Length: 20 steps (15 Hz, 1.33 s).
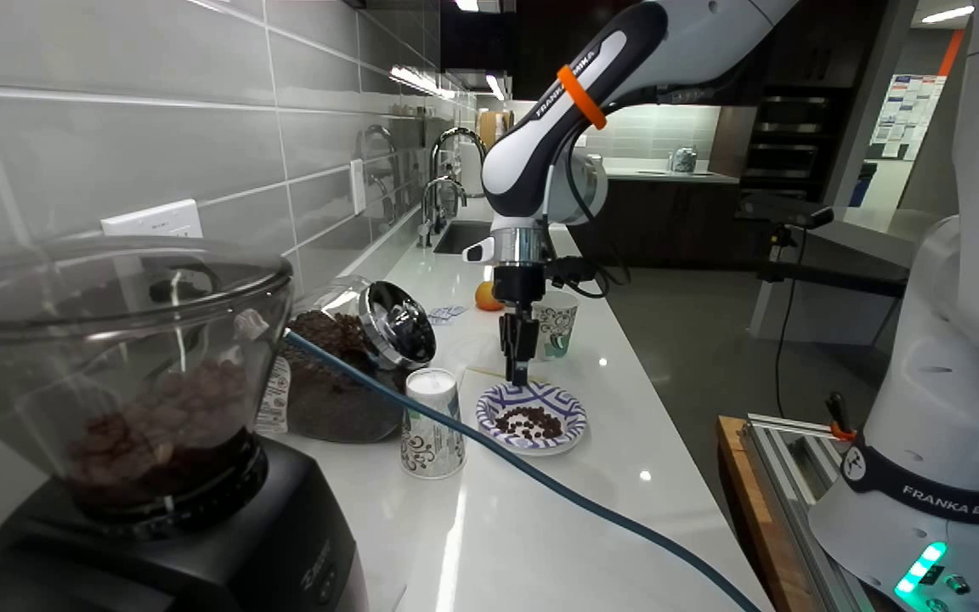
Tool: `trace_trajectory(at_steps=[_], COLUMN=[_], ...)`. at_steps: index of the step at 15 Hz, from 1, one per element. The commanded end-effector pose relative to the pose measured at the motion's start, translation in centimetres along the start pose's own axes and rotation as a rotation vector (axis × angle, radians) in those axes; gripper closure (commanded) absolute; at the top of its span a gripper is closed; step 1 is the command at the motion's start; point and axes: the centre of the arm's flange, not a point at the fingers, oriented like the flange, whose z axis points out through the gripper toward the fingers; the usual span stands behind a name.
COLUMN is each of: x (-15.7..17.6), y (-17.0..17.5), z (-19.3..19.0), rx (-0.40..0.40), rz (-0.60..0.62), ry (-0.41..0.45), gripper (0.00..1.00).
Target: Pour the contents on the plate onto the other plate
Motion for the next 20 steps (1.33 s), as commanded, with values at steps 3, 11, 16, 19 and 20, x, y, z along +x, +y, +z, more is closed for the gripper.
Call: trace_trajectory(at_steps=[3,11,16,19,20], x=[-0.6,-1.3,-1.7,-1.9,-1.9], y=[-0.2,-0.1,0.1,0.1,0.2], z=[0.9,1.4,1.9,2.1,2.2], rx=[0.019,0.058,0.107,0.127,0.131], rz=[0.020,0.042,0.068,0.076,0.077], ry=[-0.002,0.008,0.022,0.017,0.013], gripper=[0.64,0.66,0.68,0.68,0.68])
